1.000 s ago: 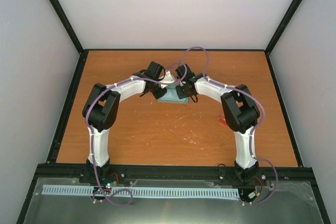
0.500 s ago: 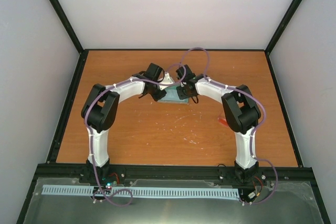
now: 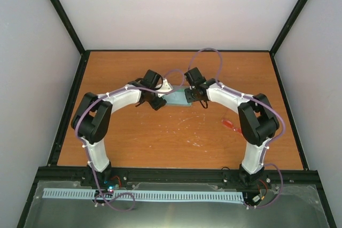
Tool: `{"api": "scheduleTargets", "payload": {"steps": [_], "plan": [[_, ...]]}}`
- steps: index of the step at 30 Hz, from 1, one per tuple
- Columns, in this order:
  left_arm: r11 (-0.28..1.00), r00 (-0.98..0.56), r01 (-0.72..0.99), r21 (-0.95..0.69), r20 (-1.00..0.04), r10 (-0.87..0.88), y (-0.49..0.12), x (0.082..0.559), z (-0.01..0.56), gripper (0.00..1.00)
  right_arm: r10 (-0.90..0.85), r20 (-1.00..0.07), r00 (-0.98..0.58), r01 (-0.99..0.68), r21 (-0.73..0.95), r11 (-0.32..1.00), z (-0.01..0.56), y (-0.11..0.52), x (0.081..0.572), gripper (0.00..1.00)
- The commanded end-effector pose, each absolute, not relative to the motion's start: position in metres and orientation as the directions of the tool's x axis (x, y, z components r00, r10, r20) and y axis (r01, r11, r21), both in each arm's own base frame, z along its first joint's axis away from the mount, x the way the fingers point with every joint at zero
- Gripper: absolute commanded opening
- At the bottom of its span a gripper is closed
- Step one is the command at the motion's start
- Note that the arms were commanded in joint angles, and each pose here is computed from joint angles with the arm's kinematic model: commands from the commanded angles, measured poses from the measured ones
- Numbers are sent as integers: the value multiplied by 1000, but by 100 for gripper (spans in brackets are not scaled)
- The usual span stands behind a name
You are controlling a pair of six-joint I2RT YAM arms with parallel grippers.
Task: Organize the sunglasses
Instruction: Place the glasses cleaning cloth in the sunglasses case, then pick up the sunglasses from the center of the board.
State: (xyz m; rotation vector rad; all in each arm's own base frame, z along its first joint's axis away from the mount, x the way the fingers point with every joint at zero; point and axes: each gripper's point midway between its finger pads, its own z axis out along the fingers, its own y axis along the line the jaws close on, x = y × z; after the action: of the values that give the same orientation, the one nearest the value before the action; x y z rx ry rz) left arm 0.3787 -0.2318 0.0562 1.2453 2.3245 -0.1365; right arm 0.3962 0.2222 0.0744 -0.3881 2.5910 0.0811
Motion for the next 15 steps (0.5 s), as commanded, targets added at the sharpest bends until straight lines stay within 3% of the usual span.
{"api": "scheduleTargets", "payload": {"steps": [1, 7, 11, 15], "plan": [[604, -452, 779, 169, -518, 727, -234, 380, 76, 68, -211, -544, -812, -239, -20, 971, 95, 214, 391, 49], [664, -489, 722, 196, -534, 690, -209, 377, 94, 72, -57, -571, -819, -58, -16, 998, 126, 168, 366, 52], [717, -534, 682, 147, -569, 625, -189, 376, 111, 73, 175, -569, -803, 187, 38, 982, 148, 100, 343, 54], [743, -558, 653, 146, -571, 602, -173, 378, 114, 74, 493, -479, -726, 501, 121, 857, 149, 14, 303, 50]]}}
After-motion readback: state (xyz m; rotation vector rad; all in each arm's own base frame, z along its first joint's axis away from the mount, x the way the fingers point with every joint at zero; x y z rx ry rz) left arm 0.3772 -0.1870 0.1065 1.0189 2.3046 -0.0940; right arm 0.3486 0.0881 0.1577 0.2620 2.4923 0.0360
